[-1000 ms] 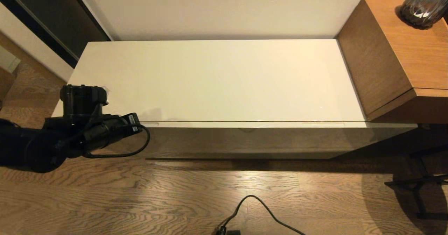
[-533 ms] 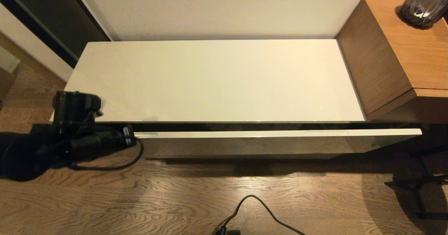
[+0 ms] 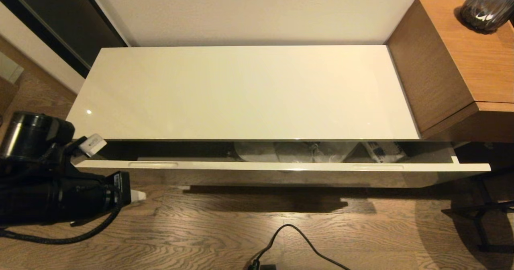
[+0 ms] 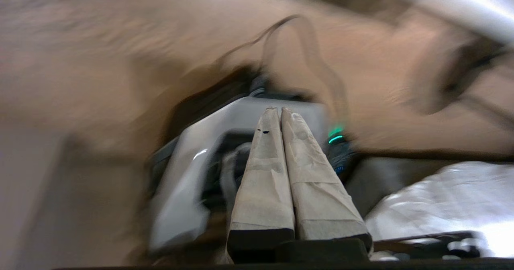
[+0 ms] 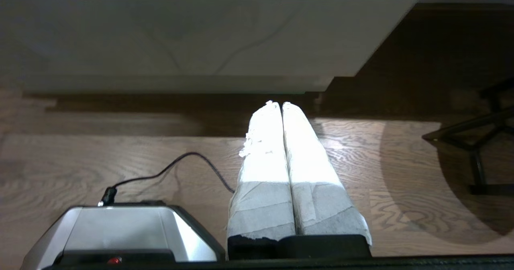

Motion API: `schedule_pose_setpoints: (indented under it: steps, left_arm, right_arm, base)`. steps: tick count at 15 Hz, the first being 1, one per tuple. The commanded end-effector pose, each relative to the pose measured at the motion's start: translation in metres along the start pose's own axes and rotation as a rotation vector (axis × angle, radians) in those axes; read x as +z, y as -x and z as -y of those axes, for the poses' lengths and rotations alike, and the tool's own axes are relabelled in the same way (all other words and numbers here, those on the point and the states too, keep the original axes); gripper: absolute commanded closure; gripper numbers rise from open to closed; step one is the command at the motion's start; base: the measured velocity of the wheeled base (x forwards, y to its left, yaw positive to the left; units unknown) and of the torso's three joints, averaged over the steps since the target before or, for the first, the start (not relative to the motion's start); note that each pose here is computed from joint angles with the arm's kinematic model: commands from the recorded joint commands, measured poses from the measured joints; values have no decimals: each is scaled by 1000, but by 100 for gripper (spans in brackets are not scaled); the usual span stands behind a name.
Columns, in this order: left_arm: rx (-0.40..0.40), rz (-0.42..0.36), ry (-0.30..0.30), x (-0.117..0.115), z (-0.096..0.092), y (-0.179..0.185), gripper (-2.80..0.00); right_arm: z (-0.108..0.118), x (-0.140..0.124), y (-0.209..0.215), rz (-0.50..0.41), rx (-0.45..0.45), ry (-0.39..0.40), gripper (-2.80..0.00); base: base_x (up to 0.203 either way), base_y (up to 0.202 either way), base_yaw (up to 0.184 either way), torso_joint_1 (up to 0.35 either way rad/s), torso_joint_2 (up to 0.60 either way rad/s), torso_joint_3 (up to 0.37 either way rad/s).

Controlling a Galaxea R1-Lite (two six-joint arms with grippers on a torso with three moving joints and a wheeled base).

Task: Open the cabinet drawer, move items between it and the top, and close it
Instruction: Open the drawer

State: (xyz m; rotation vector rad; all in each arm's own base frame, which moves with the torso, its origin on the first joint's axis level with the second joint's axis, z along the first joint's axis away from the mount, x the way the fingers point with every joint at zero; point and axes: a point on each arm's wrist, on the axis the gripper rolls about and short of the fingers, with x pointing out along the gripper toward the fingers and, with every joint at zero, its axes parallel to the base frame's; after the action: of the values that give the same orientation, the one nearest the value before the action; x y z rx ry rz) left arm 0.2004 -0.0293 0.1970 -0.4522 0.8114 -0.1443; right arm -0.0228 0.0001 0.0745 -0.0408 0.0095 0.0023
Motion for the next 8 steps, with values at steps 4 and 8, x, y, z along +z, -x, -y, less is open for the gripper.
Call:
schedule_pose_setpoints:
  steps: [4, 8]
  left_arm:
    - [-37, 216, 35, 34, 8, -23, 0]
    - [32, 328, 53, 52, 4, -68, 0]
  right_arm:
    - [0, 0, 0, -3, 1, 1, 0]
    - [0, 0, 0, -3, 1, 1, 0]
  base:
    - [0, 0, 0, 0, 0, 0]
    - [0, 0, 0, 0, 0, 0]
